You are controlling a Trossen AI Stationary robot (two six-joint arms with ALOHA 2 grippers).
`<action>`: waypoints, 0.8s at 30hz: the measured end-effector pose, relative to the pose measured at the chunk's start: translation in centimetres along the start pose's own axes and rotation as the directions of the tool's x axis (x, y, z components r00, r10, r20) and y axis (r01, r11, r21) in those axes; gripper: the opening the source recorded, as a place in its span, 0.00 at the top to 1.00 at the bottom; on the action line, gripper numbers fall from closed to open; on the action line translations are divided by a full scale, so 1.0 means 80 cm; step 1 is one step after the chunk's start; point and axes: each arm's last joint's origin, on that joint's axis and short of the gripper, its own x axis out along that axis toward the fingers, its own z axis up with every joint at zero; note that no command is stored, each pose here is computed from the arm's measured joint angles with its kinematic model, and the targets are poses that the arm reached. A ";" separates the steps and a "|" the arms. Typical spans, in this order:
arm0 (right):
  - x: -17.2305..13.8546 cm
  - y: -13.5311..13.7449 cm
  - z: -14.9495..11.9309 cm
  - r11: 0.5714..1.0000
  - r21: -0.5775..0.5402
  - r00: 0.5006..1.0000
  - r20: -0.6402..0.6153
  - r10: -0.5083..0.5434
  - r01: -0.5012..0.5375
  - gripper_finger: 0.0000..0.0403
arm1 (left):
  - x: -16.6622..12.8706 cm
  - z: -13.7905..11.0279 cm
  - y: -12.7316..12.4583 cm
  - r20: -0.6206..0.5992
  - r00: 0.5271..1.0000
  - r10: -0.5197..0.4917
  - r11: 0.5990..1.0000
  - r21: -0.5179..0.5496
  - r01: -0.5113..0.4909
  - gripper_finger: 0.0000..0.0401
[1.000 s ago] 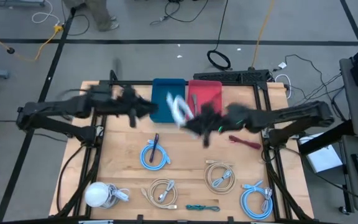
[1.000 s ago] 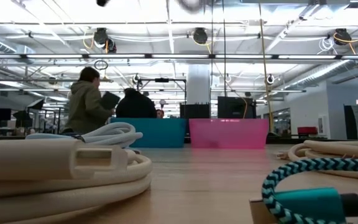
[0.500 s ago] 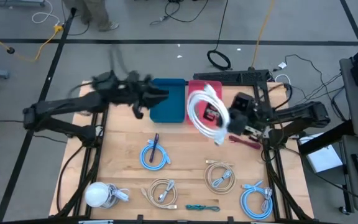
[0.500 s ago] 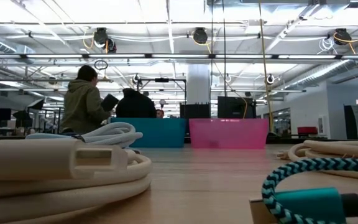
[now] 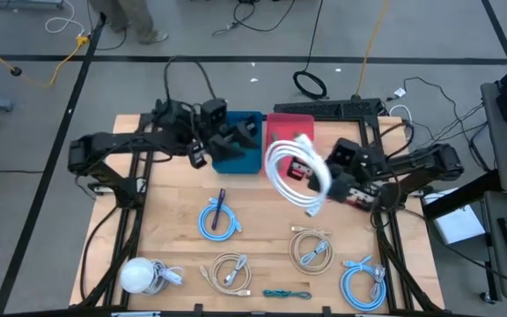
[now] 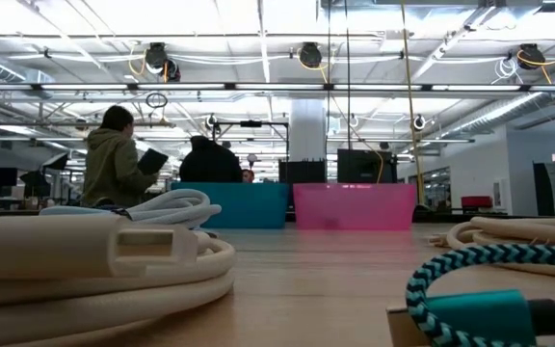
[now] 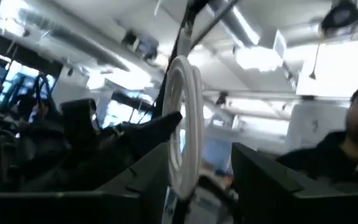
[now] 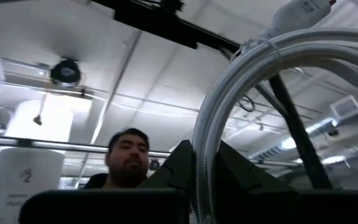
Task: Pick & Place USB Port
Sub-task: Put the large white charger cable into the blue bin
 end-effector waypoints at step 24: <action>-0.023 -0.045 0.005 0.931 -0.051 0.932 0.013 -0.362 0.362 0.68 | 0.019 0.019 -0.005 -0.236 0.959 0.154 0.981 -0.077 -0.177 0.98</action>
